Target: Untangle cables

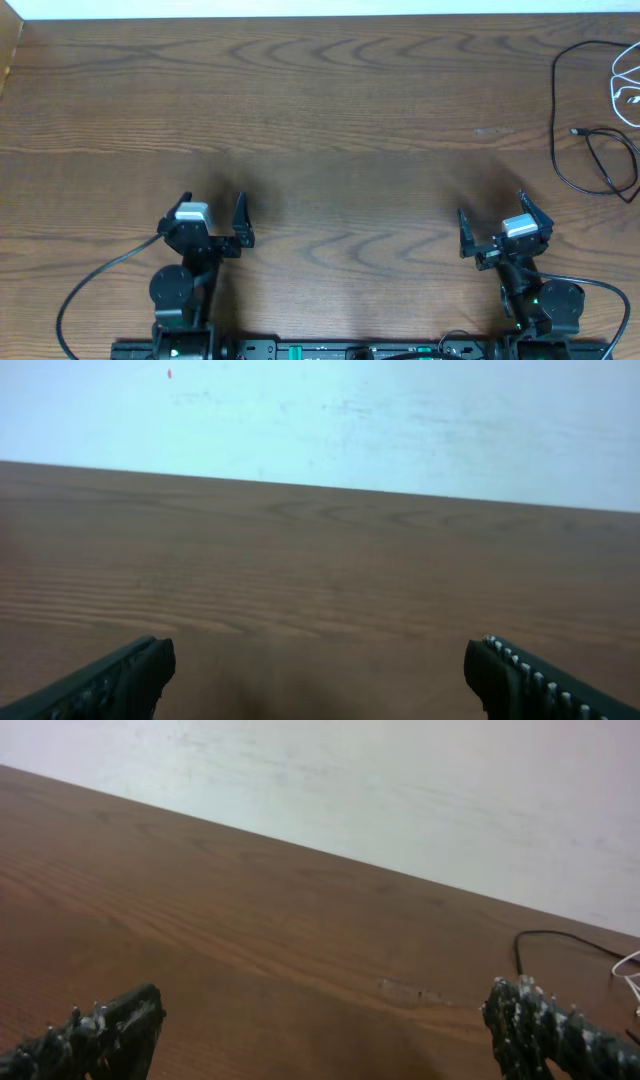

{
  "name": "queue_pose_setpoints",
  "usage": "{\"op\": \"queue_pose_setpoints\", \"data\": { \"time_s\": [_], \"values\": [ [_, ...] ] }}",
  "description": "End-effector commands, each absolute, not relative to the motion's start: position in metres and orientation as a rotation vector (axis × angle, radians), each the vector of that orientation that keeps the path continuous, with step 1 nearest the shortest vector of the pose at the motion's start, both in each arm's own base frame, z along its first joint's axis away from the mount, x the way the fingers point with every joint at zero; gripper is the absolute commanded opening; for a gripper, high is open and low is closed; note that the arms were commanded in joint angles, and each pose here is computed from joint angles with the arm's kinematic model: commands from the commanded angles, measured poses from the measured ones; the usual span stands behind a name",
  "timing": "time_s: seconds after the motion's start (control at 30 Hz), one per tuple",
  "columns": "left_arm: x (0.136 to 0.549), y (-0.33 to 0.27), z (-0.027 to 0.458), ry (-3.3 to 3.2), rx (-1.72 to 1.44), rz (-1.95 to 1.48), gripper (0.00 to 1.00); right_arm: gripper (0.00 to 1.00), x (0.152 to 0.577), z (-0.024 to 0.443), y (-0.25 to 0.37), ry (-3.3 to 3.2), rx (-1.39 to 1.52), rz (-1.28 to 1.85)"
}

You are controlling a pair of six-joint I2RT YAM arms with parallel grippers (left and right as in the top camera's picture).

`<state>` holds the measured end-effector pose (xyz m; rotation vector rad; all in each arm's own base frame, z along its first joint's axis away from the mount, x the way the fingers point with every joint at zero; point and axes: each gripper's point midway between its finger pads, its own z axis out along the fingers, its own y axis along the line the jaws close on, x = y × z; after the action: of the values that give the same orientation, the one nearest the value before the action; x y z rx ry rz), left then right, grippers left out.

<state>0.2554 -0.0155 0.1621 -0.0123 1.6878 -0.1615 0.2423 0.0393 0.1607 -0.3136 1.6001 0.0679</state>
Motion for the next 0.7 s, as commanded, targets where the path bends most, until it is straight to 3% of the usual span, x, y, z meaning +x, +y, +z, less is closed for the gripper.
{"op": "queue_pose_setpoints", "data": {
  "time_s": [0.0, 0.67],
  "values": [
    [0.252, -0.013, 0.163, 1.643, 0.022, -0.110, 0.98, 0.99, 0.242, 0.160, 0.040, 1.603, -0.304, 0.080],
    [0.244, -0.013, 0.140, 1.712, 0.042, -0.093, 0.98, 0.99, 0.242, 0.160, 0.040, 1.603, -0.304, 0.080]
  ]
}}
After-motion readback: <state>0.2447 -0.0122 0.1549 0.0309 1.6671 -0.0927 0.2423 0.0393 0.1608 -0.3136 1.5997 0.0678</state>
